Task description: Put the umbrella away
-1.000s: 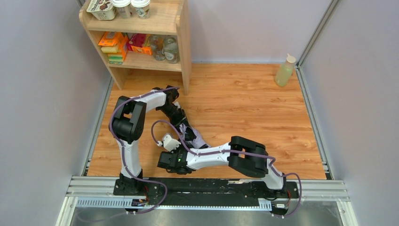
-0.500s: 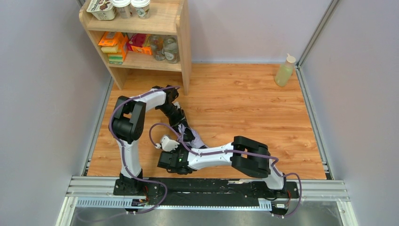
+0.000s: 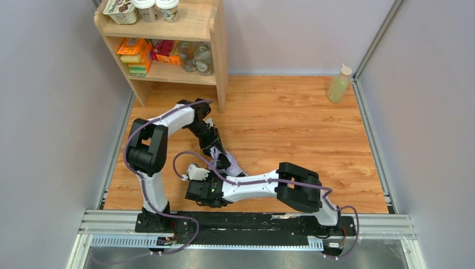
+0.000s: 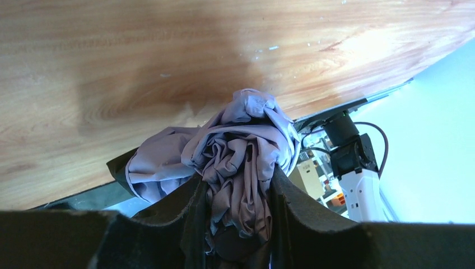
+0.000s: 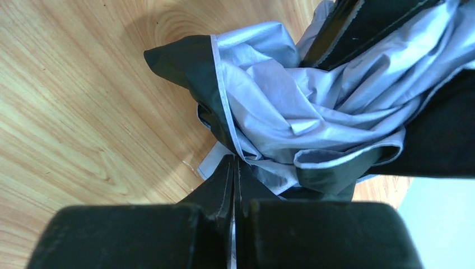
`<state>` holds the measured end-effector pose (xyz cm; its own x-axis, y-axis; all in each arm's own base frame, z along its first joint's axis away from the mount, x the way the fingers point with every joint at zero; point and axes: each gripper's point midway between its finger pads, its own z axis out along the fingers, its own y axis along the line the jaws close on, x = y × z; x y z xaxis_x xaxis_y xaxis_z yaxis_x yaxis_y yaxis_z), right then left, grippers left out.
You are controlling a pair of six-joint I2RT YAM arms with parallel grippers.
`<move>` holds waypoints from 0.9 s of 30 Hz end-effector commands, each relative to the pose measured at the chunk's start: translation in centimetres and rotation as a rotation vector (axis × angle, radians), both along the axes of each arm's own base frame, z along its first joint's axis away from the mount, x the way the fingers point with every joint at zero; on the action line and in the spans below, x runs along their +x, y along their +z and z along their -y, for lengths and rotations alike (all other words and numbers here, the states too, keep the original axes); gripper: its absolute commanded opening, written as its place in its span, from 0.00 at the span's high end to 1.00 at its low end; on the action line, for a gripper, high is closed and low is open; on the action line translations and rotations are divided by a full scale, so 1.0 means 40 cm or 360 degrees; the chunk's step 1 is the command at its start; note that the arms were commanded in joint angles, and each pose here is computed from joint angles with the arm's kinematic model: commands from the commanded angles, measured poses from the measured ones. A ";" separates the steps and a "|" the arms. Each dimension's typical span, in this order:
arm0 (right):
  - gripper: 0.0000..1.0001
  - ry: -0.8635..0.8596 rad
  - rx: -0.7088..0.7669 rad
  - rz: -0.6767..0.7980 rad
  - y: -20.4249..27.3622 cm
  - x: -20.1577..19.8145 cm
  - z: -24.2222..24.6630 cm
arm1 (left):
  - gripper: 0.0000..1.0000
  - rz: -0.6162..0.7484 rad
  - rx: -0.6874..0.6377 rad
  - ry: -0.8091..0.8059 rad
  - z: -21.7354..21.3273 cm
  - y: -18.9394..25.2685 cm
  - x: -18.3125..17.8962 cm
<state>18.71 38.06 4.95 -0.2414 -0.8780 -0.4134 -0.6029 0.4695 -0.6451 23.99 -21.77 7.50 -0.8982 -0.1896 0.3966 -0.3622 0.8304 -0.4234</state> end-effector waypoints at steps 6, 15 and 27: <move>1.00 0.0003 -0.0818 0.0273 0.062 0.083 0.188 | 1.00 -0.0340 0.0227 -0.0245 -0.122 0.038 -0.213; 1.00 0.0047 -0.0972 0.0309 0.078 0.093 0.186 | 1.00 -0.0278 0.0145 -0.0241 -0.109 0.062 -0.207; 1.00 0.0035 -0.1049 0.0528 0.126 0.120 0.183 | 1.00 -0.0187 -0.0009 -0.0196 -0.081 0.101 -0.212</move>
<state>19.99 35.27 5.24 -0.1362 -0.9863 -0.0926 -0.5446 0.1526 -0.8247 21.31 -22.33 11.75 -0.9232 -0.0810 0.3757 -0.3000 0.7630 -0.5726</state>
